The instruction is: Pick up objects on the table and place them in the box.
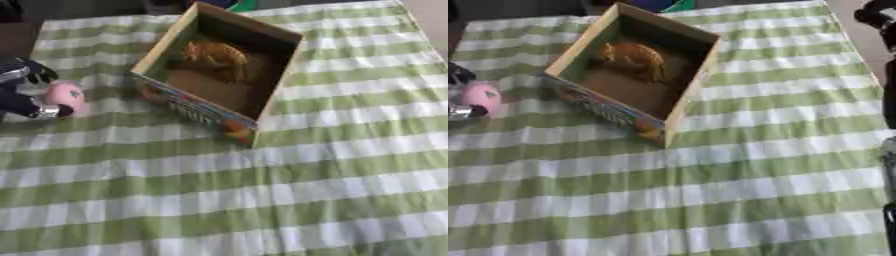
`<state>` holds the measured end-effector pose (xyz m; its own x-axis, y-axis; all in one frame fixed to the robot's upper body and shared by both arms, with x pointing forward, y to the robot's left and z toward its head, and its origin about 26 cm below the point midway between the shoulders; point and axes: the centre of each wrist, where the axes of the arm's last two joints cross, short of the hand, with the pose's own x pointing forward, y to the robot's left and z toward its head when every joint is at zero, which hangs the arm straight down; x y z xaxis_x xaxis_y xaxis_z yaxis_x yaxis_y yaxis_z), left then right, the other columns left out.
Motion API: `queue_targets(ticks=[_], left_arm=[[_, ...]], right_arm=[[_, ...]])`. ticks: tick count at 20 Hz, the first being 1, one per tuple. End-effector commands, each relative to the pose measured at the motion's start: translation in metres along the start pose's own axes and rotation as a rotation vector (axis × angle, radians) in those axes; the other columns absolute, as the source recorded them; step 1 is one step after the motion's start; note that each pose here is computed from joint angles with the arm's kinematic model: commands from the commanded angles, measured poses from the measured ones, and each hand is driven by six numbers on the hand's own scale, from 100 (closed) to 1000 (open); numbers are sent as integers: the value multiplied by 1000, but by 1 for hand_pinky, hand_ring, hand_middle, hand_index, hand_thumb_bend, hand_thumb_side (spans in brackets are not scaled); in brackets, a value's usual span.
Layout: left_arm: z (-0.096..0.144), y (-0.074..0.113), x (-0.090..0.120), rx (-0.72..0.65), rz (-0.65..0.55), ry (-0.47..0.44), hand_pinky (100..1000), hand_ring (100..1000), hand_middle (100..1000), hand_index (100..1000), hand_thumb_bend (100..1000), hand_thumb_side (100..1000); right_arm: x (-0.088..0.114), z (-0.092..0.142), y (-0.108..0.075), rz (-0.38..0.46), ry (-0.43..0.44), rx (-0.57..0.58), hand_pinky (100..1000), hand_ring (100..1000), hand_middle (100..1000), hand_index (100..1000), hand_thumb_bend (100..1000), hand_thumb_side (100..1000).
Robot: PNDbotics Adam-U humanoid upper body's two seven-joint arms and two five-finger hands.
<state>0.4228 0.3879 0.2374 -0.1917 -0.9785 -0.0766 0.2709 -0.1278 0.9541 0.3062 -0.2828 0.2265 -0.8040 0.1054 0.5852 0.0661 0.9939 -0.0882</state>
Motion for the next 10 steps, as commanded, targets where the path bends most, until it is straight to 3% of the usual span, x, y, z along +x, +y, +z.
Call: queue_targets(ticks=[1,4,10], left_arm=[[8,16,-4,27,-20,21,538,790,756,872,520,679],[6,15,-4,31,-23,35,513,771,733,847,405,602],[3,11,-3,61,-19,55,439,706,653,783,258,539]], right_arm=[[8,-5,-1,8,-33,9,755,841,538,874,100,1000],[8,-5,-1,5,-33,8,756,841,537,874,100,1000],[7,-5,-1,2,-31,5,756,841,537,874,100,1000]])
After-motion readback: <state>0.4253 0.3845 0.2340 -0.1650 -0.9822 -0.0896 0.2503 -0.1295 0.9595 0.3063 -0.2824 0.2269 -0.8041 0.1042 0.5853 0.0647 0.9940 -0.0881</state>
